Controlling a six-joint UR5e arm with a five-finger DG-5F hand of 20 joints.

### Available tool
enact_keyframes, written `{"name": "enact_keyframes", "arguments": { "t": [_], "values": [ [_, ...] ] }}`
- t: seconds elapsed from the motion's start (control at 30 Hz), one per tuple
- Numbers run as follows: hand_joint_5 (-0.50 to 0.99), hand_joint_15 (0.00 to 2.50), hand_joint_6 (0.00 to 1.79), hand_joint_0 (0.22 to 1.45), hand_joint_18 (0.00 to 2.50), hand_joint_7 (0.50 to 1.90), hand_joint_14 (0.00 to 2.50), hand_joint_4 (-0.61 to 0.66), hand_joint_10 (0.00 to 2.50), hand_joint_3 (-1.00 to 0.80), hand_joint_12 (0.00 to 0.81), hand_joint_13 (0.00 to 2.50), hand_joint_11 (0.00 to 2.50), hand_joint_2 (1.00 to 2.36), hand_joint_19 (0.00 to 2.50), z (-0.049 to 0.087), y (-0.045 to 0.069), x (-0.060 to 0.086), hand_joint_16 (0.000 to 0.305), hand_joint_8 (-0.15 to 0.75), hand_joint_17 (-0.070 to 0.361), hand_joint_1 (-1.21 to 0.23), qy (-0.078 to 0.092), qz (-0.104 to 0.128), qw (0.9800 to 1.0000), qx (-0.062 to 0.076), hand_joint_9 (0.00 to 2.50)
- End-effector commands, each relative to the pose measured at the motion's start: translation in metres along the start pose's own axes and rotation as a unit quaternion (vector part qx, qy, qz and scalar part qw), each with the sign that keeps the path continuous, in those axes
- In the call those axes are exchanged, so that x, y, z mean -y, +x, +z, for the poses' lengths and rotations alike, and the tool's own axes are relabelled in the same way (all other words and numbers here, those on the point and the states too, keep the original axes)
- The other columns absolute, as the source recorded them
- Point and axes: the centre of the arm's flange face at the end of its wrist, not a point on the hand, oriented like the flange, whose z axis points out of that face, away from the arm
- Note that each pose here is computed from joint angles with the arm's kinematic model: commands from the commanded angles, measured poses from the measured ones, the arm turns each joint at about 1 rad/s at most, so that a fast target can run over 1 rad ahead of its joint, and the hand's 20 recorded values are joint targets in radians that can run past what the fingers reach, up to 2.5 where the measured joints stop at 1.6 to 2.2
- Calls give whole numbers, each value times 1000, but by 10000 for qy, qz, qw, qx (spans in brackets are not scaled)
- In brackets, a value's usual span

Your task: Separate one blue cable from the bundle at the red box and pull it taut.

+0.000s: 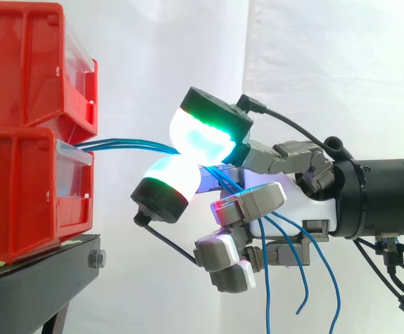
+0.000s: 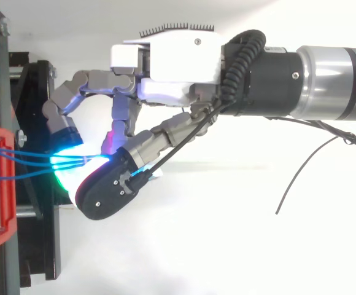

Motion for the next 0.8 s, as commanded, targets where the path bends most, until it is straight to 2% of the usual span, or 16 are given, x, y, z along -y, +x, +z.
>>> {"name": "enact_keyframes", "arguments": {
  "t": [0.0,0.23,0.3,0.4,0.43,0.47,0.67,0.77],
  "values": [
    [-123,788,864,522,1133,1194,27,53,24,-500,387,1229,1414,1000,880,0,-2,1,50,333,113,-663,7,3,10000,15,1575],
    [-114,759,850,473,1173,1151,24,63,22,-500,409,1232,1357,1000,861,-1,0,1,56,349,125,-452,37,-5,10000,-1,1586],
    [-114,766,847,483,1164,1130,25,53,23,-500,408,1222,1334,1000,877,-1,0,1,55,345,123,-378,37,-5,10000,-9,1579],
    [-116,779,842,553,1113,1155,26,39,25,-500,382,1197,1339,1000,908,-1,-2,1,49,315,111,-369,37,-5,10000,-1,1558],
    [-116,779,839,621,1095,1199,27,31,26,-500,372,1188,1353,1000,922,-1,0,1,47,305,106,-472,37,-5,10000,-1,1549],
    [-116,779,839,627,1093,1203,28,20,25,-500,375,1188,1360,1000,923,-1,0,2,47,308,106,-509,45,-6,10000,-1,1548],
    [-116,790,845,592,1076,1275,26,15,26,-249,375,1188,1378,1018,910,-1,1,0,48,309,108,-665,29,2,10000,-1,1540],
    [-119,789,850,603,1056,1303,26,17,25,-205,375,1174,1393,1022,904,-1,2,1,48,316,108,-743,37,2,10000,-9,1515]
  ]
}}
